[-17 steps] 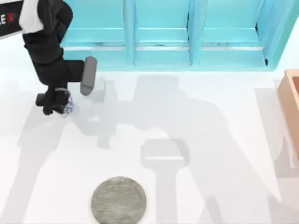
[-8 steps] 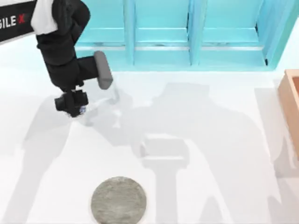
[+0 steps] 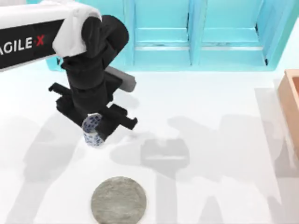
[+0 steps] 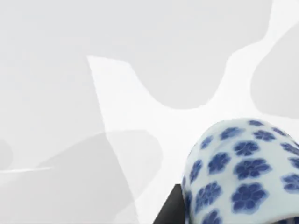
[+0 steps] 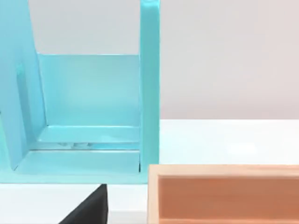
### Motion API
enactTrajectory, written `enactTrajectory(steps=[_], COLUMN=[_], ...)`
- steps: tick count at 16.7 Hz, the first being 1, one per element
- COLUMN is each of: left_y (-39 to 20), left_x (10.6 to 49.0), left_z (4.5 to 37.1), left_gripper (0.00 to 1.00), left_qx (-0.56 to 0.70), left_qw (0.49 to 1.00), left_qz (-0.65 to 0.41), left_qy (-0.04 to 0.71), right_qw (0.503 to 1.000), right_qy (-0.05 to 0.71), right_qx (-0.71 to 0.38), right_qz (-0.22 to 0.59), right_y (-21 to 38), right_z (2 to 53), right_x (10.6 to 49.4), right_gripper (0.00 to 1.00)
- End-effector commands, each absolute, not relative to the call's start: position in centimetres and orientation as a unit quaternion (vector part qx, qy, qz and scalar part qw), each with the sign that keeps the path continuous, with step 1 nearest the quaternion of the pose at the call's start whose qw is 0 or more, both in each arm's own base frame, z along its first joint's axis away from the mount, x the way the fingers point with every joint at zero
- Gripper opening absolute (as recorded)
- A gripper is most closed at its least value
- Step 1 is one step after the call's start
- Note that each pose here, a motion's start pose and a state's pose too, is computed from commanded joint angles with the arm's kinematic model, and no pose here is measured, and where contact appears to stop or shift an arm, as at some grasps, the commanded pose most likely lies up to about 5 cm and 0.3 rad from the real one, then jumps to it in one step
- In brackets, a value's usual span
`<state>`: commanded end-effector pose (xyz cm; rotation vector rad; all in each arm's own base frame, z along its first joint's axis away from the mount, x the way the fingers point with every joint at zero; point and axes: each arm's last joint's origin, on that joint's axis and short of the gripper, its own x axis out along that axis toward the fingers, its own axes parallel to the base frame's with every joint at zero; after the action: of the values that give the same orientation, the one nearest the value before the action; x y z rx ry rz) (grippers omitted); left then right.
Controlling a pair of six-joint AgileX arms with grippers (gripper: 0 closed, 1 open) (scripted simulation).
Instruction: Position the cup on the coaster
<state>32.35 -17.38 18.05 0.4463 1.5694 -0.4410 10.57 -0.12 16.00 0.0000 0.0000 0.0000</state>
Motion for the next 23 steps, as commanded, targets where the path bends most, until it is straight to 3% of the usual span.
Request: enactTrajectory(steps=[5, 10, 18, 23], left_y=[-20.0, -21.2, -21.3, -21.6], left_x=[26.5, 22.3, 21.8, 21.8], left_z=[19.4, 20.7, 20.8, 17.2], left_gripper=[0.00, 0.00, 0.00, 0.00], left_qx=[0.077, 0.015, 0.007, 0.007], left_qw=[0.686, 0.702, 0.704, 0.706], left_qz=[-0.063, -0.012, -0.007, -0.011], left_qy=[0.721, 0.712, 0.710, 0.708], right_qw=[1.000, 1.000, 1.000, 1.000], right_qy=[0.000, 0.000, 0.000, 0.000], right_qx=[0.000, 0.000, 0.000, 0.000], right_qz=[0.000, 0.000, 0.000, 0.000], right_y=[-0.1, -0.1, -0.1, -0.1], right_z=[16.0, 16.0, 16.0, 16.0], right_x=[10.6, 10.6, 10.6, 10.6], right_gripper=[1.00, 1.00, 1.00, 1.00])
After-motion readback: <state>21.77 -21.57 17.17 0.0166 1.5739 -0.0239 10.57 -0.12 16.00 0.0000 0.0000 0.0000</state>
